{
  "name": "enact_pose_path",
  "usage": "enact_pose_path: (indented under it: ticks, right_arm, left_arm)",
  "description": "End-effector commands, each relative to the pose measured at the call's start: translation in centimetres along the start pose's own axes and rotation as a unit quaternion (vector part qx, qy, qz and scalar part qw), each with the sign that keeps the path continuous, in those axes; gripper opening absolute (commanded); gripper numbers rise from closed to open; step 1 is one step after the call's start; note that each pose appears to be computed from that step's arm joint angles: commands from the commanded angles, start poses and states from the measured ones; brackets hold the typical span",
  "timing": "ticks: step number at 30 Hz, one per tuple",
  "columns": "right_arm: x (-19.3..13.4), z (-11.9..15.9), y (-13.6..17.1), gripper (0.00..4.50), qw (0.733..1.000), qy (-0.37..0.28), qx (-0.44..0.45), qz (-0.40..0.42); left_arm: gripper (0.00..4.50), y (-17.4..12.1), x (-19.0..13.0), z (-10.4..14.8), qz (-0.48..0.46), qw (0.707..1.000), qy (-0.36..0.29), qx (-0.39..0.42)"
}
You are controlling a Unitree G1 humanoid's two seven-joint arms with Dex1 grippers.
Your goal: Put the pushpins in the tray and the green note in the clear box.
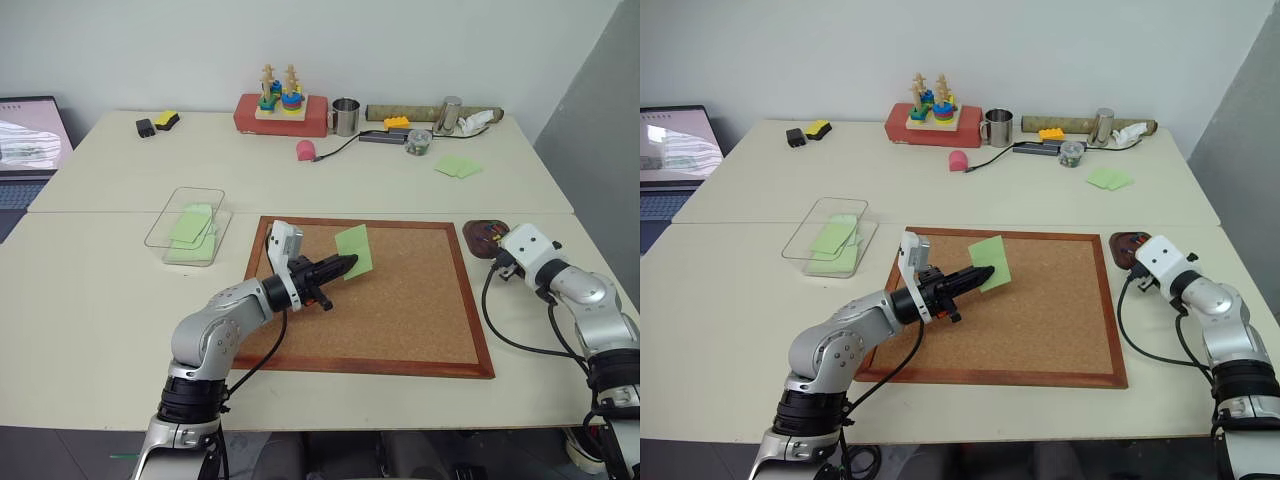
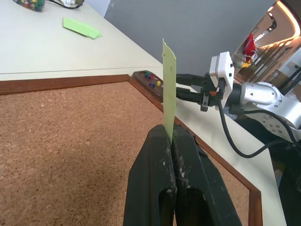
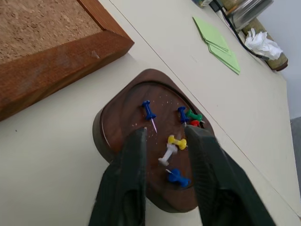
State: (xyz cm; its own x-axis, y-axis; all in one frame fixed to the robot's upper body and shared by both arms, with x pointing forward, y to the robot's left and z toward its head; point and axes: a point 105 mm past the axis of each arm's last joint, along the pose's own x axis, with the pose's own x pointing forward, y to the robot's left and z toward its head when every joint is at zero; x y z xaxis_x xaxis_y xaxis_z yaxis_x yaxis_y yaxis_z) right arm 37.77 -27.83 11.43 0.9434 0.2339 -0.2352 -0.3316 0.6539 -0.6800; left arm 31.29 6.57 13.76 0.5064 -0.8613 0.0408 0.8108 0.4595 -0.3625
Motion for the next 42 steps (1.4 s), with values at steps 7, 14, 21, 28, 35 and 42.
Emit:
enact_pose_path:
  ticks: [7,14,21,28,35,42]
  right_arm:
    - [-1.7,5.2,-3.5,2.62,0.995,-0.089,-0.005,-0.038]
    - [-4.3,14.7,0.7,2.62,0.959,-0.255,0.032,0.122]
    - [-5.1,21.0,4.1,2.62,0.917,-0.318,0.055,0.233]
    - [-4.7,24.4,6.6,2.62,0.891,-0.329,0.077,0.304]
    - [-4.4,25.0,7.4,2.63,0.888,-0.316,0.074,0.326]
    - [-4.4,24.9,7.4,2.63,0.889,-0.312,0.081,0.326]
  left_arm:
    - [0.00,-0.9,-0.7,3.3,-0.003,0.998,-0.038,0.054]
    - [0.00,2.6,-6.1,8.1,0.104,0.983,-0.057,0.137]
    - [0.00,6.1,-11.9,12.6,0.237,0.946,-0.076,0.207]
    - [0.00,12.0,-16.6,14.0,0.402,0.884,-0.046,0.234]
    - [0.48,14.6,-17.8,12.6,0.446,0.862,0.009,0.241]
    - [1.88,14.6,-18.1,12.8,0.452,0.847,0.023,0.279]
